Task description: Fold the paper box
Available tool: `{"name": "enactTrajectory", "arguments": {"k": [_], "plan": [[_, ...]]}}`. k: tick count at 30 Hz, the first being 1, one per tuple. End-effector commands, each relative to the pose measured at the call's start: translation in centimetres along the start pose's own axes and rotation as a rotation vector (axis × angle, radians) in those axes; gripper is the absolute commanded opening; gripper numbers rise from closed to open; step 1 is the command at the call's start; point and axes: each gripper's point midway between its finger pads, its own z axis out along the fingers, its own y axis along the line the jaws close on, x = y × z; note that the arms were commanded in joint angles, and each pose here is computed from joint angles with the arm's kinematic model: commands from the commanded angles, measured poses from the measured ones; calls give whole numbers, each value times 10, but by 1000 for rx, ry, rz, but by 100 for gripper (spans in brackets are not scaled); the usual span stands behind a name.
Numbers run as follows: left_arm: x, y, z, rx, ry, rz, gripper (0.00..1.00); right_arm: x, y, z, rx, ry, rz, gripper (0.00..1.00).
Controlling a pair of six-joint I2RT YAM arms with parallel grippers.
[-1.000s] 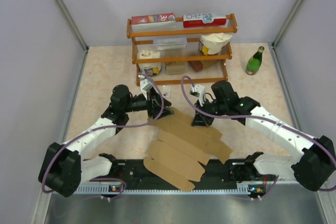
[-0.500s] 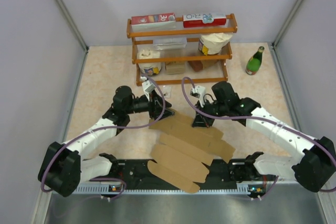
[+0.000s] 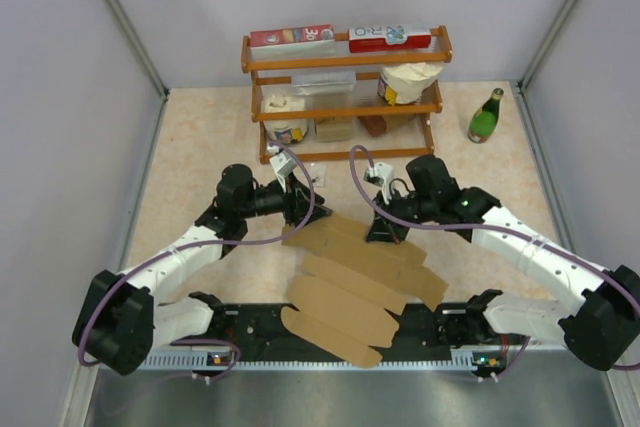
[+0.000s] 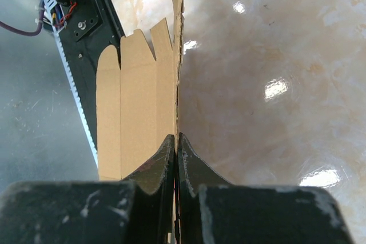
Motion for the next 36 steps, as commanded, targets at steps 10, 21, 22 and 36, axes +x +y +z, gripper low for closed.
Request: {"name": "enactTrajectory", "arguments": {"k": [10, 21, 22, 36], "plan": [[-19, -22, 2, 30, -48, 26, 41, -10, -1, -4, 44, -49, -4, 0], [-13, -26, 7, -44, -22, 28, 35, -12, -3, -4, 56, -54, 6, 0], [-12, -27, 7, -43, -17, 26, 34, -11, -3, -3, 56, -50, 10, 0], [-9, -28, 13, -116, 7, 40, 22, -12, -3, -3, 60, -57, 29, 0]]}}
